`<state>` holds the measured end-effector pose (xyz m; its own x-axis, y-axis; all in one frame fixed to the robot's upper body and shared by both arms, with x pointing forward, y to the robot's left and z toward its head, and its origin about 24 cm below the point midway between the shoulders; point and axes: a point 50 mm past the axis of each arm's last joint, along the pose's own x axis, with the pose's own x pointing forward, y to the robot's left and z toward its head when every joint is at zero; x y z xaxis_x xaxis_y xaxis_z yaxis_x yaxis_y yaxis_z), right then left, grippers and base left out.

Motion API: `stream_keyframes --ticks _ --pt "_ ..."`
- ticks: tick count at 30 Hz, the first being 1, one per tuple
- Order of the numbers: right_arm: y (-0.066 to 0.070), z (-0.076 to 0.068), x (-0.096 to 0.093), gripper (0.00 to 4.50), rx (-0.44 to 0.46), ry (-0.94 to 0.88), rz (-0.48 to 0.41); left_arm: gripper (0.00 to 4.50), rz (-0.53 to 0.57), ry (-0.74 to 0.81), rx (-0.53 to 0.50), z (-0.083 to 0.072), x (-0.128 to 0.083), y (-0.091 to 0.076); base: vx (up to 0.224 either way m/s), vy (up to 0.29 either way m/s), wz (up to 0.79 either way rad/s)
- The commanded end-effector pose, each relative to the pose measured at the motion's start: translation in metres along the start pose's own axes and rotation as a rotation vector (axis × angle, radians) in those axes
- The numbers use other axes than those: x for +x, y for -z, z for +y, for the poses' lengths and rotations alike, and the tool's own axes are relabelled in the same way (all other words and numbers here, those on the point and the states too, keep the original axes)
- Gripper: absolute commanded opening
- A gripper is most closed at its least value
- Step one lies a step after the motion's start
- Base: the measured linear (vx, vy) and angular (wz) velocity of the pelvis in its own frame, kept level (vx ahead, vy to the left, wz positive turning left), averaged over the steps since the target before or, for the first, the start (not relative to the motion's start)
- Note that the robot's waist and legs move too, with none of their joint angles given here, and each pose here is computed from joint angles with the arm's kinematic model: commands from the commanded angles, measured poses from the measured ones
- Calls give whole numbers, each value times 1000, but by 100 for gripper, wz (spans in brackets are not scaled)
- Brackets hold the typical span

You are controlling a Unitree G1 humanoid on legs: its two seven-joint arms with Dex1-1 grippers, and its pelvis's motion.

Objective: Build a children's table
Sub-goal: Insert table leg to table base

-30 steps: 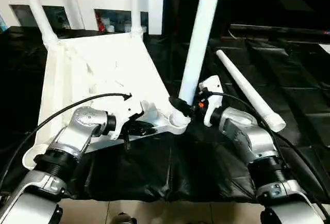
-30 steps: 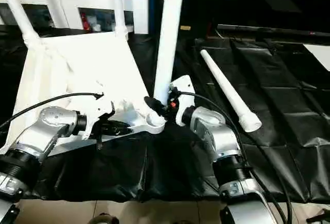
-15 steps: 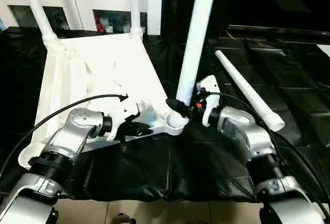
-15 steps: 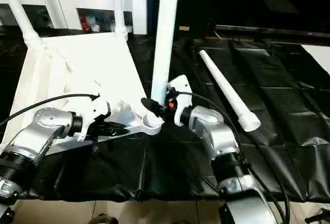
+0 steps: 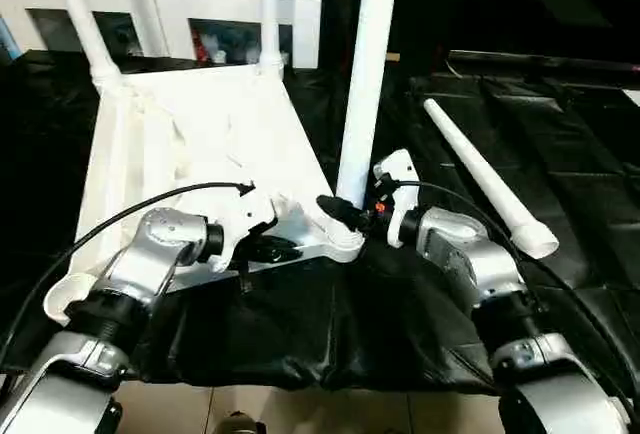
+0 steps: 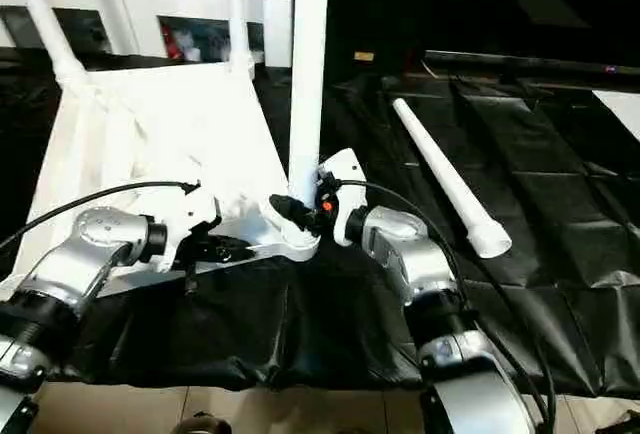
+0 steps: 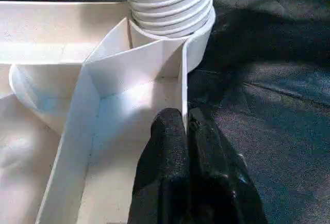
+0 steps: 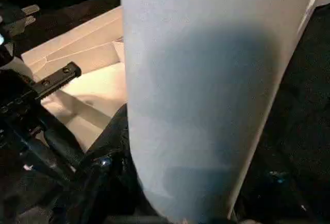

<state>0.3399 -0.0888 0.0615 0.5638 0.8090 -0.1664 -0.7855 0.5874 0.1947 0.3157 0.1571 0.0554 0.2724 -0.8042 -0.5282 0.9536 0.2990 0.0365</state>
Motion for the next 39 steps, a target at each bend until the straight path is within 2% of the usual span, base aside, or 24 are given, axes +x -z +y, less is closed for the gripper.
stream_keyframes --ticks 1,2,3,4,5,10,15,20,23,27,33,36,39 --pt "14 -9 -6 191 51 59 46 0 -71 47 50 -1 7 -17 0 0 0" --pt "15 -9 -6 191 60 57 44 0 -71 46 50 -1 7 -17 0 0 0" --pt "19 -9 -7 191 110 41 34 0 -71 41 46 0 7 -17 0 0 0" --pt "19 -9 -7 191 110 41 34 0 -71 41 46 0 7 -17 0 0 0" --pt "24 -9 -10 191 148 31 26 0 -73 31 35 1 7 -17 0 0 0" --pt "36 -13 -20 191 202 54 9 0 -79 16 16 3 7 -17 0 0 0" --pt "49 -17 -31 191 229 117 -28 0 -76 7 10 5 9 -17 0 0 0" --pt "54 -18 -36 191 237 157 -62 0 -71 -3 7 7 11 -17 0 0 0" --pt "57 -18 -40 191 209 167 -58 0 -67 -7 9 8 11 -18 0 0 0" --pt "53 -16 -43 191 99 154 -31 0 -65 -8 13 9 11 -19 0 0 0" --pt "49 -17 -52 191 80 161 -61 0 -64 -12 14 10 11 -18 0 0 0" --pt "49 -16 -55 191 57 151 -46 0 -61 -12 15 10 11 -17 0 0 0" --pt "42 -15 -52 191 -2 121 4 0 -54 0 22 10 11 -16 0 0 0"
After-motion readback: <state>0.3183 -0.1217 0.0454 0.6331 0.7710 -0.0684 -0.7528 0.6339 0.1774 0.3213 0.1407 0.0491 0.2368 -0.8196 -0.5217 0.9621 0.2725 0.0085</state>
